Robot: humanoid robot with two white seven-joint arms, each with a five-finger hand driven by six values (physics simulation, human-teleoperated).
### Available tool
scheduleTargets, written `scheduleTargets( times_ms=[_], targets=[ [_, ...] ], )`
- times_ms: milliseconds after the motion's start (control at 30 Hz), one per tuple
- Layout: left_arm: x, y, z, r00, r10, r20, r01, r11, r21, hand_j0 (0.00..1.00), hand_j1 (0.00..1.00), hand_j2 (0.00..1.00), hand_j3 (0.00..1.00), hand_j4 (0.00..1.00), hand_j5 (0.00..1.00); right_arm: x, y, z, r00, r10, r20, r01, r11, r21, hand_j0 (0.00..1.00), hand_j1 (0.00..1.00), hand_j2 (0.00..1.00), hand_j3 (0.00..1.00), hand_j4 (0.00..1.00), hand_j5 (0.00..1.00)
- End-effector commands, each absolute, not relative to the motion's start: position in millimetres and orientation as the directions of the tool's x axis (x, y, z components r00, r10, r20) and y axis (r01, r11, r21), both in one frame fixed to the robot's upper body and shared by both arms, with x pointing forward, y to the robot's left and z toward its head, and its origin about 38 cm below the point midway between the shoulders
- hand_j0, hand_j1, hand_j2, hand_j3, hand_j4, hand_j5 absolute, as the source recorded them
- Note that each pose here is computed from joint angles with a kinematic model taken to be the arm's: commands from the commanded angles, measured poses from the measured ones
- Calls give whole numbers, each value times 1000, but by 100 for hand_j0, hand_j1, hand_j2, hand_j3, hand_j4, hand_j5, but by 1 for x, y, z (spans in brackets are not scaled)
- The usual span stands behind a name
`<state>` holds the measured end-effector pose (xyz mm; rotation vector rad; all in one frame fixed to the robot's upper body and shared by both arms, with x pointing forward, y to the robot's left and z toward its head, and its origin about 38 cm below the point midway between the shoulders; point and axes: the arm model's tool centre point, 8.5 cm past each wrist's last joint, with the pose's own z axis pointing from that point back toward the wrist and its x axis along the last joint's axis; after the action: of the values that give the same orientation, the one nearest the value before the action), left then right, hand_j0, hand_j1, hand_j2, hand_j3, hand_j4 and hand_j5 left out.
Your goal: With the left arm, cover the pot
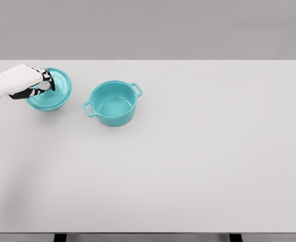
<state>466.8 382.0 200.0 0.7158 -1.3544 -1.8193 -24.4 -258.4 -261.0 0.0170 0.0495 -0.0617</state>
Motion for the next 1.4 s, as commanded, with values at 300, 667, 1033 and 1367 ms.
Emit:
scheduleTargets(
  times_ms=[300, 667, 1033, 1367],
  targets=[
    [465, 359, 230, -625, -779, -57, 141, -185, 972, 46, 46, 46, 46, 46, 46, -24, -258, -261, 997, -61, -50, 62, 998, 16, 100, 100, 100, 100, 100, 100],
    [464, 343, 240, -656, -751, -66, 102, -175, 979, 46, 46, 46, 46, 46, 46, -24, -258, -261, 997, -61, -50, 62, 998, 16, 100, 100, 100, 100, 100, 100],
    [465, 324, 238, -682, -729, -50, 90, -152, 984, 46, 46, 46, 46, 46, 46, -24, -258, -261, 997, -61, -50, 62, 998, 16, 100, 100, 100, 100, 100, 100],
    [468, 300, 228, -707, -707, -15, 95, -115, 989, 46, 46, 46, 46, 46, 46, -24, -258, -261, 997, -61, -50, 62, 998, 16, 100, 100, 100, 100, 100, 100]
  ],
)
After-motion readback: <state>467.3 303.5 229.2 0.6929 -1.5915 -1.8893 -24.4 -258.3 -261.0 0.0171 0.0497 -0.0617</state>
